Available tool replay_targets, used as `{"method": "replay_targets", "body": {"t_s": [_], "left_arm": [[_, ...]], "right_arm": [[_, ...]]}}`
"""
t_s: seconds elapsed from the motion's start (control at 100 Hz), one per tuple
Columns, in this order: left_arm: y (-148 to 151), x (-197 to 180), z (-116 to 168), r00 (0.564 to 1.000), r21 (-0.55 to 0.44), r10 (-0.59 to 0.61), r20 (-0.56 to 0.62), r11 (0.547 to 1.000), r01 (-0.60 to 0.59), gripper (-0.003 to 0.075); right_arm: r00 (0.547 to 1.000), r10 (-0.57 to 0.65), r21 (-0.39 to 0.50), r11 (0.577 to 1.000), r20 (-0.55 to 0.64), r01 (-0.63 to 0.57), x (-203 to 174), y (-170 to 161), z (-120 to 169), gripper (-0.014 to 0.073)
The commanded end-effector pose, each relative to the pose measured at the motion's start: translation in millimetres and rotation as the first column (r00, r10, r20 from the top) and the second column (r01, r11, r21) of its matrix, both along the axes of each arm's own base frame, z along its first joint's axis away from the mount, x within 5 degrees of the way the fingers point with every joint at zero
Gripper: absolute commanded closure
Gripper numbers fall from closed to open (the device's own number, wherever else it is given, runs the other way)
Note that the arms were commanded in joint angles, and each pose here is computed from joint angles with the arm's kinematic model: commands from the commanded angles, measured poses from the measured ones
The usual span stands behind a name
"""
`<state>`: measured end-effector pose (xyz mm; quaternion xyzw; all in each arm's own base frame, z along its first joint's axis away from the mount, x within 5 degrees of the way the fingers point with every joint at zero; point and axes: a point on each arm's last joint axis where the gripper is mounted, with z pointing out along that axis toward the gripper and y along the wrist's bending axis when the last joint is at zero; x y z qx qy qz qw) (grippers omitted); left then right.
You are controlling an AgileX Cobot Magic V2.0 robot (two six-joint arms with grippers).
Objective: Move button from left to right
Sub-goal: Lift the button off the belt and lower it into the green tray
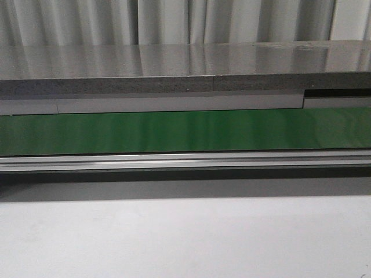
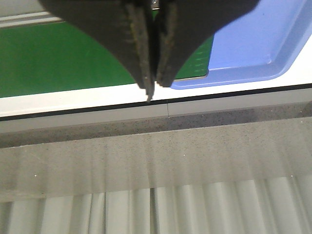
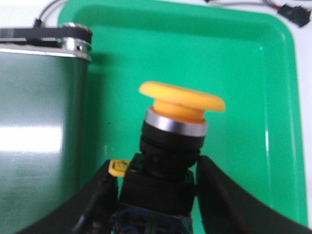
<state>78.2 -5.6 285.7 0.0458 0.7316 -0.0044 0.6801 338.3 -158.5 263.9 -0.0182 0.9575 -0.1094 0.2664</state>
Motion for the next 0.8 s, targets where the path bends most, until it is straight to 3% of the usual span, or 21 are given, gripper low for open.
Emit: {"method": "replay_targets", "body": {"t_s": [0.0, 0.29, 0.5, 0.79], "left_arm": [[0, 0, 16, 0.995, -0.011, -0.005, 0.1, 1.0, 0.006, 0.074], [0, 0, 16, 0.995, -0.011, -0.005, 0.1, 1.0, 0.006, 0.074], [0, 0, 16, 0.995, -0.011, -0.005, 0.102, 1.0, 0.006, 0.074], [0, 0, 16, 0.995, -0.011, -0.005, 0.102, 1.0, 0.006, 0.074]], "right_arm": [[0.996, 0.018, -0.025, 1.0, 0.086, -0.016, 4, -7, 15, 0.0489], [0.999, 0.039, 0.022, 0.999, -0.013, -0.039, 18, -15, -29, 0.0489], [0.999, 0.035, 0.013, 0.999, -0.002, -0.035, 22, -17, -36, 0.0489], [0.998, 0.038, 0.04, 0.999, -0.042, -0.036, 23, -17, -47, 0.0328]]}}
